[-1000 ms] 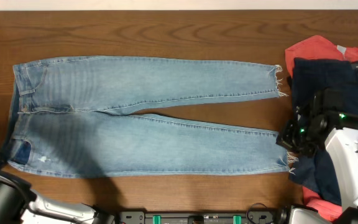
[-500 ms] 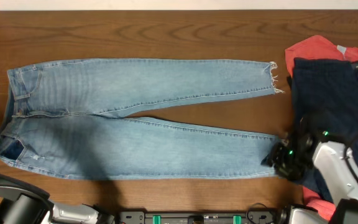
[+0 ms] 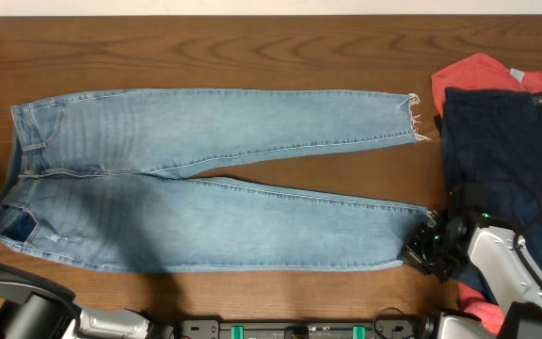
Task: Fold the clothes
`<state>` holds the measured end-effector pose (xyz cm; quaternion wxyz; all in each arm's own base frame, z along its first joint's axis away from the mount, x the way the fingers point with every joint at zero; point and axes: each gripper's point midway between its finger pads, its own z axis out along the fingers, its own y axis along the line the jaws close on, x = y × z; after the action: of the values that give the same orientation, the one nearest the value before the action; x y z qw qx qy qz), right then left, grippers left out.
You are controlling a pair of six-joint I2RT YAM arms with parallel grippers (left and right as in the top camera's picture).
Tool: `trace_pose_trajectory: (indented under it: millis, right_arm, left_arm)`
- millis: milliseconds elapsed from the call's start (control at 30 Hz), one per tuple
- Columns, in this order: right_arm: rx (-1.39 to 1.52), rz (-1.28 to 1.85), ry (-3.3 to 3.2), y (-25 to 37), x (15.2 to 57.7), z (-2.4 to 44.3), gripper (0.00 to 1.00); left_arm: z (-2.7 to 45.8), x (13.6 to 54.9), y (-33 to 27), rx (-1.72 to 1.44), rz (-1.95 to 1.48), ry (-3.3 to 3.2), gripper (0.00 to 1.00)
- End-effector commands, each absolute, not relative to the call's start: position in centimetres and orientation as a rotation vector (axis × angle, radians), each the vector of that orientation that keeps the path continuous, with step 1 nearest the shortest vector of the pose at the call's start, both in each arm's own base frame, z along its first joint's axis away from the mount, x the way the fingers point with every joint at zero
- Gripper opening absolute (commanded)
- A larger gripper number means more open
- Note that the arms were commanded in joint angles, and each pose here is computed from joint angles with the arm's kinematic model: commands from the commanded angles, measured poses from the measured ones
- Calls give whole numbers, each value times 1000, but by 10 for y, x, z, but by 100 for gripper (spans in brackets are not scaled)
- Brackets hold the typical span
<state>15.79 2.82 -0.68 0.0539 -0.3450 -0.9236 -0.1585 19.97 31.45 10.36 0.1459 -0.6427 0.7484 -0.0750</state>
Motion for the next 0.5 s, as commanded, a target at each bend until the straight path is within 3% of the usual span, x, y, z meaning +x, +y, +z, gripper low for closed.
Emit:
trace_pose_trajectory:
  millis: [0, 233, 400, 467]
  right_arm:
    - [-1042, -417, -2800, 25, 152, -11, 1]
    - [-891, -437, -2894, 20, 178, 28, 1]
    - [-872, -376, -2976, 7, 202, 92, 1]
    - [-999, -238, -2971, -9, 201, 123, 1]
  left_arm:
    - [103, 199, 313, -1861, -219, 2154, 6]
    - [106, 202, 306, -1886, -276, 2129, 6]
    - [120, 187, 289, -1935, -273, 2137, 6]
    - [133, 177, 286, -1962, -228, 2111, 6]
